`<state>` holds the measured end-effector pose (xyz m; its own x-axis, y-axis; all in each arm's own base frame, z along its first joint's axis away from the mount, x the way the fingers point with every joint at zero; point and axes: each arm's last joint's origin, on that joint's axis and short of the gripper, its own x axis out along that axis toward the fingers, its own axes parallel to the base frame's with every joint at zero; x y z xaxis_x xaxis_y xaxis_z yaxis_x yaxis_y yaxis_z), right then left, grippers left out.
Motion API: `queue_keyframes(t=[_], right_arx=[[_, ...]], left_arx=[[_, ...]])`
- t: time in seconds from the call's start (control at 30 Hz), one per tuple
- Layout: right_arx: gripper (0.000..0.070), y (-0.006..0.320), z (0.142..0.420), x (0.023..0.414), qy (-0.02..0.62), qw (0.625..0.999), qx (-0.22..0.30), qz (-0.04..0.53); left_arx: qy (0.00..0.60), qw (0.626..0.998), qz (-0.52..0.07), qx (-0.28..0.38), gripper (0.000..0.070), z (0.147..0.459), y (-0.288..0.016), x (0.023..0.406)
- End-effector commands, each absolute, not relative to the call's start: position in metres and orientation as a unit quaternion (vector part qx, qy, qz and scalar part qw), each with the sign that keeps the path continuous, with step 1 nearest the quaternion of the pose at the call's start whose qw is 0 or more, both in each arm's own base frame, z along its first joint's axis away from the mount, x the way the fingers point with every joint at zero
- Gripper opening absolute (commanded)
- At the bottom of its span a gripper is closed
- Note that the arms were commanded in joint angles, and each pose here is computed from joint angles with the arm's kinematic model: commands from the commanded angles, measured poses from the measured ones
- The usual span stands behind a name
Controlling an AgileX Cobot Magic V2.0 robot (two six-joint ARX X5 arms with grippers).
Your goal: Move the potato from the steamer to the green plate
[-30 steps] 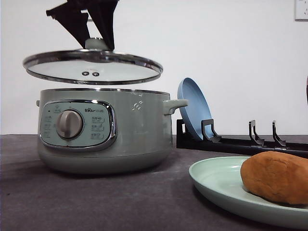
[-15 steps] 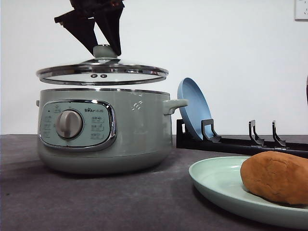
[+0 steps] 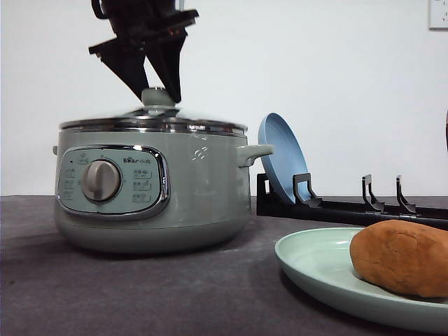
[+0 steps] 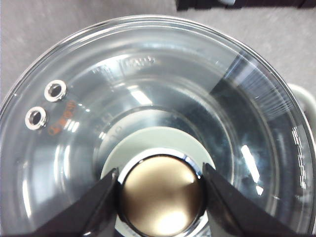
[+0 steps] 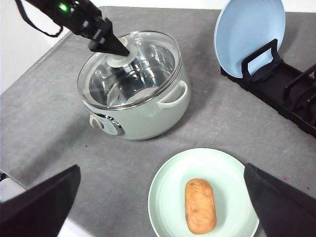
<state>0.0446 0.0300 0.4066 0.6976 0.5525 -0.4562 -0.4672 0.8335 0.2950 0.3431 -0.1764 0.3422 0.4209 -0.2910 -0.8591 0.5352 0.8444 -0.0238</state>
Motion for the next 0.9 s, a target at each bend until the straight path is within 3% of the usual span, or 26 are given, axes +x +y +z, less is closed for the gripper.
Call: queue_keyframes(t=[0.0,0.87], right_arx=[[0.07,0.0304,0.411,0.0447,0.266,0.919,0.084,0.28],[0.07,0.0304,0.411,0.0447,0.266,0.919,0.084,0.28]], left_arx=[[0.464,0.837,-0.257,0.134,0.0,0.3431,-0.1823,0.3479],[0.468,0.834,-0.252,0.148,0.0,0.3396,-0.1823,0.3496]])
